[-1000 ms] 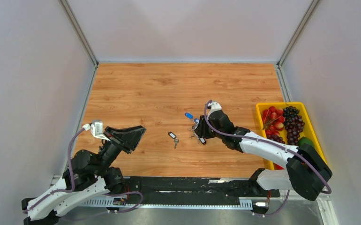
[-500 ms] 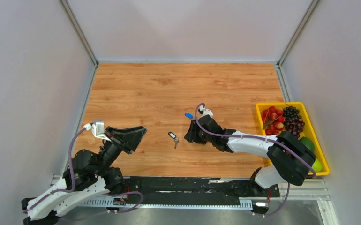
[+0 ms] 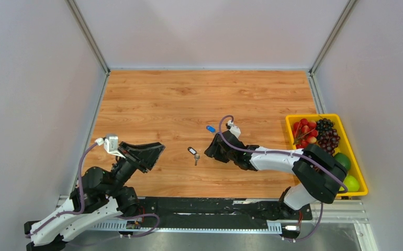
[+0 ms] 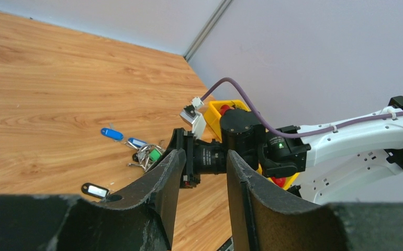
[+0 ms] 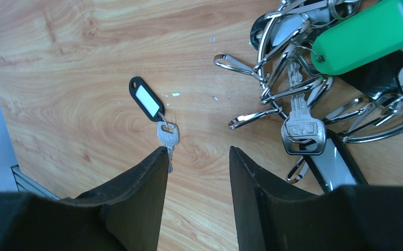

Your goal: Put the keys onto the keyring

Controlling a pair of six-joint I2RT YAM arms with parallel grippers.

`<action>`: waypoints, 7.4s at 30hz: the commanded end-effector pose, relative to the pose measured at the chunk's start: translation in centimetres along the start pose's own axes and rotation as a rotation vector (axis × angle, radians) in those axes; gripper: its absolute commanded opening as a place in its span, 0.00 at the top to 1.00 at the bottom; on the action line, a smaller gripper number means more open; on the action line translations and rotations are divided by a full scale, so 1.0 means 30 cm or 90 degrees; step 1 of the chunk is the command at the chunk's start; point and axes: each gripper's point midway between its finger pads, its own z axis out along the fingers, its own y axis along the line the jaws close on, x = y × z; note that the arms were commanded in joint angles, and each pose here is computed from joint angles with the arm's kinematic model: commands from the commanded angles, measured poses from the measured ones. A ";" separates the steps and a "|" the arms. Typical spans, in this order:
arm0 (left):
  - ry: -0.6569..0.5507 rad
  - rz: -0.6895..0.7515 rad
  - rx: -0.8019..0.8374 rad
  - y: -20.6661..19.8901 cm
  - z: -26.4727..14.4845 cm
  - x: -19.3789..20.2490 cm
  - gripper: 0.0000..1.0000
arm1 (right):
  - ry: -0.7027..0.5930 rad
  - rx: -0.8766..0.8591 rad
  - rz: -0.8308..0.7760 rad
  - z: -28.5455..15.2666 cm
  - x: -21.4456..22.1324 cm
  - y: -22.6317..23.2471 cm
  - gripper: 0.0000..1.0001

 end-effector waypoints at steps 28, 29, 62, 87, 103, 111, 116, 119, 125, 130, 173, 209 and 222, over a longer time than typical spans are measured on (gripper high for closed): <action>0.003 0.016 -0.001 -0.004 -0.018 -0.025 0.52 | -0.038 0.164 0.113 0.050 -0.051 -0.123 0.56; 0.002 0.016 -0.001 -0.005 -0.019 -0.027 0.52 | -0.040 0.167 0.114 0.050 -0.056 -0.126 0.57; 0.001 0.018 -0.006 0.006 -0.030 -0.029 0.50 | -0.008 0.243 0.063 0.020 -0.041 -0.260 0.59; 0.014 0.023 -0.003 -0.005 -0.005 -0.009 0.49 | -0.035 0.238 0.047 -0.079 -0.131 -0.327 0.56; 0.015 0.018 -0.002 -0.004 -0.006 -0.005 0.49 | -0.043 0.224 0.056 -0.090 -0.113 -0.318 0.67; 0.019 0.017 0.000 -0.008 -0.003 0.001 0.49 | -0.046 0.219 0.059 -0.092 -0.114 -0.317 0.72; 0.020 0.012 0.002 -0.010 -0.002 0.003 0.49 | -0.047 0.213 0.059 -0.098 -0.113 -0.315 0.78; 0.020 0.012 0.002 -0.011 -0.001 0.002 0.49 | -0.051 0.207 0.059 -0.107 -0.116 -0.313 0.73; 0.022 0.013 0.003 -0.013 0.003 0.005 0.49 | -0.071 0.193 0.064 -0.137 -0.127 -0.314 0.68; 0.022 0.010 0.005 -0.016 0.006 0.006 0.50 | -0.080 0.177 0.067 -0.150 -0.131 -0.307 0.67; 0.025 0.016 0.000 -0.013 0.006 0.007 0.49 | -0.061 0.179 0.070 -0.074 -0.122 -0.291 0.85; 0.151 0.071 0.161 -0.195 0.062 0.122 0.53 | 0.143 -0.116 -0.340 -0.502 -0.154 0.140 1.00; 0.176 0.067 0.199 -0.230 0.093 0.179 0.54 | 0.171 0.000 -0.421 -0.444 -0.140 0.110 1.00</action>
